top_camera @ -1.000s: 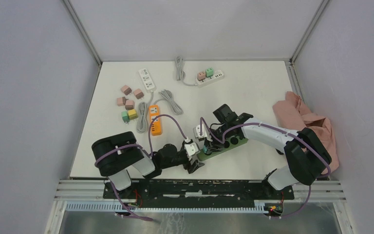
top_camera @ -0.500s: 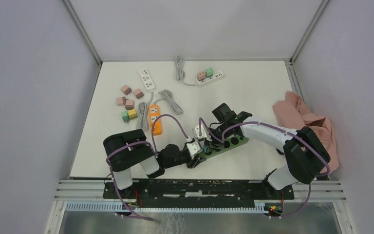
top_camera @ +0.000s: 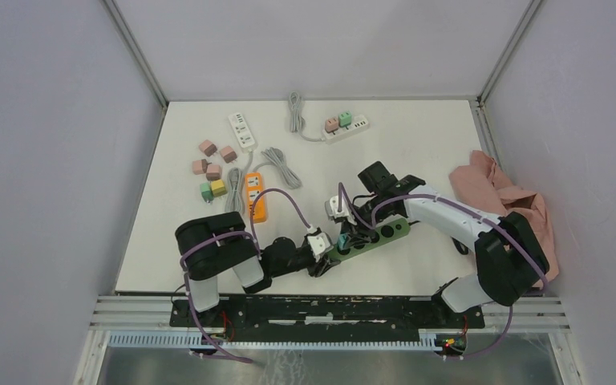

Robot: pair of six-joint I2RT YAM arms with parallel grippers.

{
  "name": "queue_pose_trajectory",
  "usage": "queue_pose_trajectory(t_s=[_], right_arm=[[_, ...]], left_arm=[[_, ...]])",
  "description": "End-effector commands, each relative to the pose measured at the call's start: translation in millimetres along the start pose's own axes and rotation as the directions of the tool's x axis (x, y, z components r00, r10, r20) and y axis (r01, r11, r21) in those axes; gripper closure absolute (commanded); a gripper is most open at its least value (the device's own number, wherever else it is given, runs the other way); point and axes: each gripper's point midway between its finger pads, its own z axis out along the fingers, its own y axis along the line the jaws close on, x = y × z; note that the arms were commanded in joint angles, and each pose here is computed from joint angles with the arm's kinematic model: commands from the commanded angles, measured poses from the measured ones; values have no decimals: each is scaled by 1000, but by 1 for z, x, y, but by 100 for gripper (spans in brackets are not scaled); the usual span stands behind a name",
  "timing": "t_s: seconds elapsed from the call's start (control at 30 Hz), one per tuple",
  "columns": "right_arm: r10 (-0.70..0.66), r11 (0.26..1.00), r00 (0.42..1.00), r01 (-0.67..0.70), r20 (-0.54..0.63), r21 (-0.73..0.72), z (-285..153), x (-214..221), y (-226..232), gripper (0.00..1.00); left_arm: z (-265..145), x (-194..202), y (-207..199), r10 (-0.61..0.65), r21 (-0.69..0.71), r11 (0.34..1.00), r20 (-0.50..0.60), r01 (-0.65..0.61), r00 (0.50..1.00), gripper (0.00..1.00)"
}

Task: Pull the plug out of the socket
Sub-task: Remove the plug from the socket.

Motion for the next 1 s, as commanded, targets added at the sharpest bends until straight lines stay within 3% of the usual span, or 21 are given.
queue_pose_trajectory(t_s=[0.0, 0.53, 0.6, 0.77, 0.9, 0.97], right_arm=[[-3, 1000, 999, 3, 38, 11, 4, -13, 2, 100], [60, 997, 985, -52, 164, -53, -49, -38, 18, 100], [86, 995, 979, -77, 186, -58, -52, -43, 17, 100], [214, 977, 944, -202, 252, -75, -61, -55, 11, 100], [338, 941, 888, -321, 312, -106, -68, -61, 5, 100], [400, 916, 854, -385, 332, -114, -70, -63, -2, 100]], left_arm=[[8, 11, 1, -20, -8, 1000, -40, 20, 999, 97], [7, -2, 5, -106, -27, 994, -24, 106, 994, 89], [6, -6, 7, -130, -35, 991, -15, 129, 991, 77], [-4, -22, 12, -197, -74, 978, 18, 197, 980, 32], [-12, -40, 14, -219, -95, 971, 24, 220, 976, 16], [-16, -46, 17, -228, -116, 967, 17, 228, 974, 13]])
